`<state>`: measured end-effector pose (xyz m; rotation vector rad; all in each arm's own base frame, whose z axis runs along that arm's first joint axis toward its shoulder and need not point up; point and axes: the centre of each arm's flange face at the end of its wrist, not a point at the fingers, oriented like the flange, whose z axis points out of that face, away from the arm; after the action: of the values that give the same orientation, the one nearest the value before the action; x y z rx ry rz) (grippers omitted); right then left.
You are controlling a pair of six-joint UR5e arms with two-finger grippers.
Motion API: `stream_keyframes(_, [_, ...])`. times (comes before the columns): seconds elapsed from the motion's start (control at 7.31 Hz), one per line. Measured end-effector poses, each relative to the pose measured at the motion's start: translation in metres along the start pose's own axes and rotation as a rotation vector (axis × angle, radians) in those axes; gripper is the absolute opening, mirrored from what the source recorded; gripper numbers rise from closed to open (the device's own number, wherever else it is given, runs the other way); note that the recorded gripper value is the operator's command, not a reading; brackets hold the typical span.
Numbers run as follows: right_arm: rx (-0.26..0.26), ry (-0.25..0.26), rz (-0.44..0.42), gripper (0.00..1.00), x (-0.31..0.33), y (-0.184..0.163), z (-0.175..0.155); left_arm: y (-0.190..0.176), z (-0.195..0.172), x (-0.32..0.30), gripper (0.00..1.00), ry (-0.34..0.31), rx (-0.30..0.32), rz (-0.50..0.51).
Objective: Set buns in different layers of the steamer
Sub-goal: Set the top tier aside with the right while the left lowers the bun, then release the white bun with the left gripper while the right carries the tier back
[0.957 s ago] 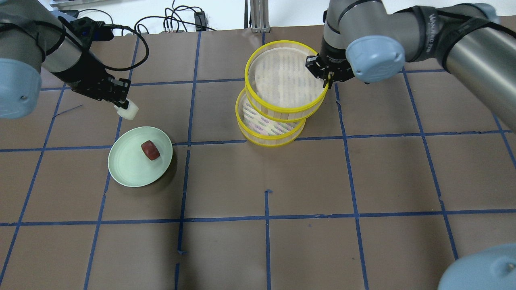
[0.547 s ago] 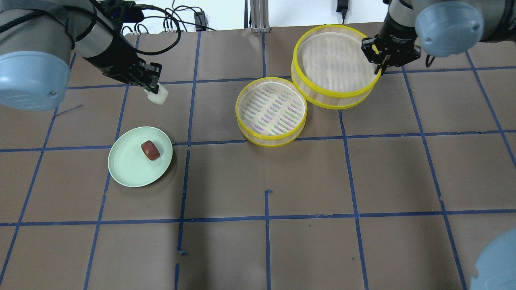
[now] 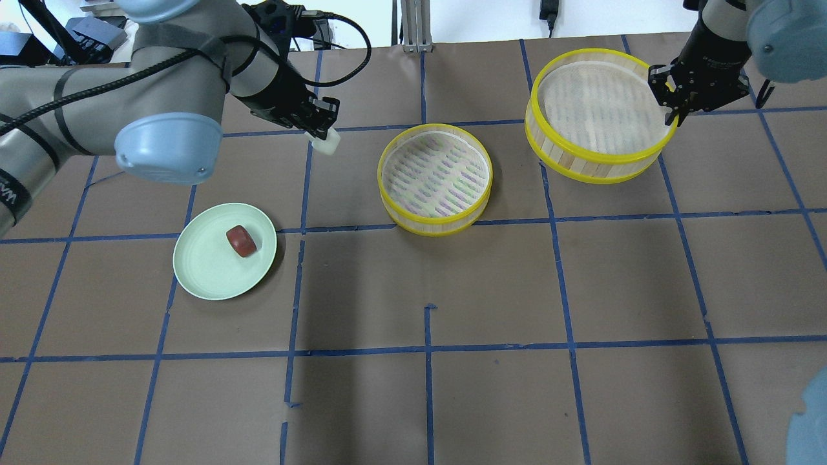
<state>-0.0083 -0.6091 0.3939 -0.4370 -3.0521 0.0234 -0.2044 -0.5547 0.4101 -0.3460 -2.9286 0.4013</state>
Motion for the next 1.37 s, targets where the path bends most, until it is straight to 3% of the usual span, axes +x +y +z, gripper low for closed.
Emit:
stream_keyframes(0.27, [-0.002, 0.0, 0.0, 0.04, 0.001, 0.001, 0.0, -0.005, 0.01, 0.018, 0.01, 0.041, 0.026, 0.003])
stream_keyframes(0.68, [-0.003, 0.0, 0.001, 0.05, 0.001, 0.001, 0.001, -0.015, 0.062, 0.053, 0.04, 0.15, 0.012, -0.009])
stream_keyframes(0.82, [-0.003, 0.0, 0.001, 0.05, 0.001, 0.001, 0.001, -0.019, 0.09, 0.059, 0.2, 0.16, 0.019, 0.0])
stream_keyframes(0.96, [-0.002, 0.0, 0.001, 0.05, 0.0, 0.001, 0.001, -0.02, 0.116, 0.065, 0.28, 0.163, 0.018, 0.012])
stream_keyframes(1.09, [-0.001, 0.0, -0.001, 0.05, 0.0, 0.0, 0.001, -0.02, 0.133, 0.071, 0.6, 0.163, 0.014, 0.019])
stream_keyframes(1.23, [0.0, 0.0, -0.001, 0.05, 0.0, 0.0, 0.001, -0.019, 0.14, 0.074, 1.0, 0.163, 0.015, 0.02])
stream_keyframes(1.37, [0.001, 0.0, -0.001, 0.05, 0.0, 0.0, 0.001, -0.019, 0.143, 0.076, 1.0, 0.165, 0.014, 0.007])
